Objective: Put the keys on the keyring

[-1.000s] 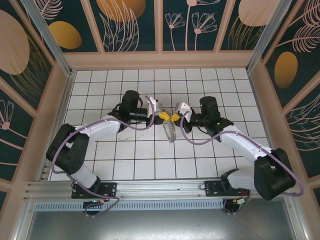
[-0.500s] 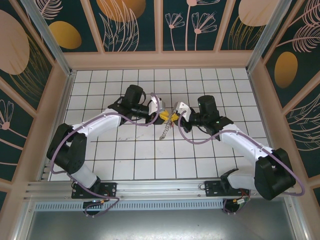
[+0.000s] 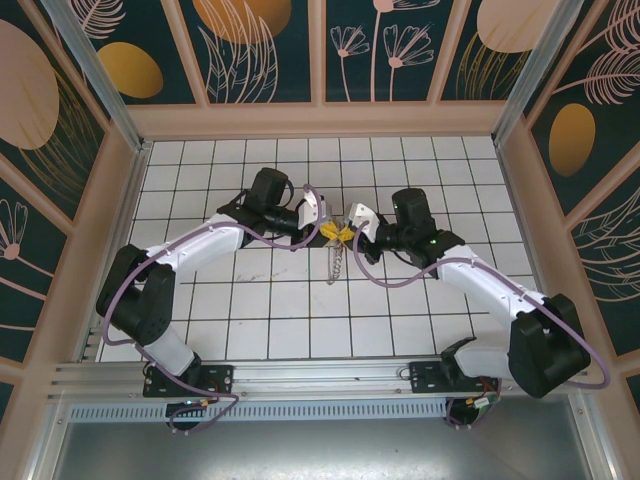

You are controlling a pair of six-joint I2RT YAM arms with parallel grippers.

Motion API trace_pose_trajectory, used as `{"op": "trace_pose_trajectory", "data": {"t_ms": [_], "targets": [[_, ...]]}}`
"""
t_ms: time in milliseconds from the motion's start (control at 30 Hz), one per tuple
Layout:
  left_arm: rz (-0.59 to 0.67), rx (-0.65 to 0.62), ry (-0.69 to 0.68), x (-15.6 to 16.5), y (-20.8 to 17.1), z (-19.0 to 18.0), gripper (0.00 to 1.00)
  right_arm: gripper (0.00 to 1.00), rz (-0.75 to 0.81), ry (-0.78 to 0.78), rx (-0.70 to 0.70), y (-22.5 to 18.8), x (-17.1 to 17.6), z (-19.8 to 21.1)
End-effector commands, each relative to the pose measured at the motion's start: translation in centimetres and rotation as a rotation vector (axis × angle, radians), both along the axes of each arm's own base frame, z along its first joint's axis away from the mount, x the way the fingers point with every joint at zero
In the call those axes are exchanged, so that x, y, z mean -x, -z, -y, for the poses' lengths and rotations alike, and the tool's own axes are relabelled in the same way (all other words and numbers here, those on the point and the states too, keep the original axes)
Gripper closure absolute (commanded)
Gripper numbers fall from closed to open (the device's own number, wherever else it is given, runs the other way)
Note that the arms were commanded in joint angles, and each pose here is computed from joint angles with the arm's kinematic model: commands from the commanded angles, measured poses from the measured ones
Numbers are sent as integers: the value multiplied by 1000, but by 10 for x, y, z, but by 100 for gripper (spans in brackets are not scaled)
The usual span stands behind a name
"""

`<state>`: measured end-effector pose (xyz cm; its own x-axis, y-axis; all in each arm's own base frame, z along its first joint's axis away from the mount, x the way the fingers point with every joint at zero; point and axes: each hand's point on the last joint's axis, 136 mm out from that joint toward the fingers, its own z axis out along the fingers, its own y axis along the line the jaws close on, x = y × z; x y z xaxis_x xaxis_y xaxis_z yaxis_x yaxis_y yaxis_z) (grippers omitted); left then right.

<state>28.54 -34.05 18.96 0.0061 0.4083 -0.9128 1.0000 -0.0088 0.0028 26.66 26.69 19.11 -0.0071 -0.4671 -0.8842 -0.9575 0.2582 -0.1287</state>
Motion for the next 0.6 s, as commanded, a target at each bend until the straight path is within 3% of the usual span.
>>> {"op": "trace_pose_trajectory", "data": {"t_ms": [0,100,233,433,567], "targets": [[-1,9,37,2,-4,5,89,100,47,-21,-9,-17,-5,-7],[3,10,38,1,-4,5,100,100,45,-21,-8,-18,-5,-7],[22,30,28,1,-8,5,100,98,63,-14,-21,-16,-3,-3],[54,205,56,14,-36,8,100,87,41,-31,-83,-14,1,2],[36,264,94,20,-45,9,100,85,38,-51,-114,-17,3,2]]}}
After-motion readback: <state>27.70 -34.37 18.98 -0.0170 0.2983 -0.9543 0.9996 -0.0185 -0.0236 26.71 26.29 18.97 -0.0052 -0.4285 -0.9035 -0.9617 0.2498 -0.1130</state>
